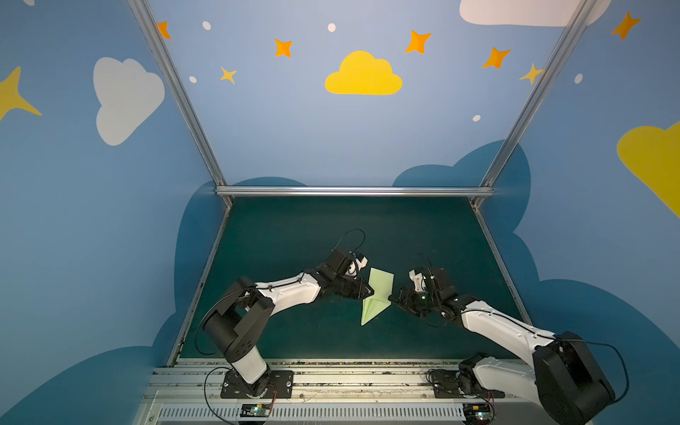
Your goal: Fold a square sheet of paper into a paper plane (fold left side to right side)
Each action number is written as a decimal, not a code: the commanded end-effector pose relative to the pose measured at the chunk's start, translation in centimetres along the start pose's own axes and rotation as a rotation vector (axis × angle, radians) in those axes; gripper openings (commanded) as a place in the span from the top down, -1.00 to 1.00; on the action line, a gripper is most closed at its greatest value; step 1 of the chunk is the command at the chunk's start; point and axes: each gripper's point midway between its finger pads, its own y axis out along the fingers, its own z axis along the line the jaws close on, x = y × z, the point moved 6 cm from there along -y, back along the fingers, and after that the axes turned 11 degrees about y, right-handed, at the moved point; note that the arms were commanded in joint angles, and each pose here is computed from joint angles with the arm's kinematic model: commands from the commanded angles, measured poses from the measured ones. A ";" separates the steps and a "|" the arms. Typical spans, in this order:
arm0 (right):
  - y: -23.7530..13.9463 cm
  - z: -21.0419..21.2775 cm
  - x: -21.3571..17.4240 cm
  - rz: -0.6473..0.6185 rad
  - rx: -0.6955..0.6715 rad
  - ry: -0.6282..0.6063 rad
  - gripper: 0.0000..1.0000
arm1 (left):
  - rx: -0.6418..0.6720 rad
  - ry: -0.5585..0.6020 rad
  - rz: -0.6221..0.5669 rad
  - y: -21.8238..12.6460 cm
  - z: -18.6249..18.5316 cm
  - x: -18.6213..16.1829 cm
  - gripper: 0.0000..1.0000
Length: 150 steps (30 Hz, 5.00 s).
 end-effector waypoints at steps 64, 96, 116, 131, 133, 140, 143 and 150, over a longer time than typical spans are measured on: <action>3.5 2.1 1.7 0.062 0.001 -0.002 1.00 | 0.059 -0.003 -0.059 -0.4 3.1 5.2 0.18; 3.1 3.5 -0.5 -0.050 -0.103 0.050 1.00 | 0.253 0.297 0.064 1.3 -1.6 -3.1 0.00; 4.2 3.5 -0.2 -0.026 -0.106 0.055 1.00 | 0.252 0.276 0.114 3.0 1.0 -4.4 -0.27; 3.9 4.8 0.1 -0.039 -0.088 0.051 1.00 | 0.387 0.364 -0.096 -1.7 -1.5 -4.4 -0.26; 4.0 4.8 0.1 -0.038 -0.087 0.051 1.00 | 0.379 0.381 -0.101 -1.7 -2.1 -4.5 -0.22; 4.0 5.1 0.2 -0.036 -0.078 0.057 1.00 | 0.380 0.432 -0.068 0.4 -2.7 -5.0 -0.24; 3.9 5.1 0.1 -0.036 -0.080 0.058 1.00 | 0.402 0.442 -0.073 1.1 -2.5 -5.0 -0.26; 3.7 4.9 0.0 -0.037 -0.084 0.064 1.00 | 0.442 0.446 -0.083 1.8 -2.0 -4.9 -0.28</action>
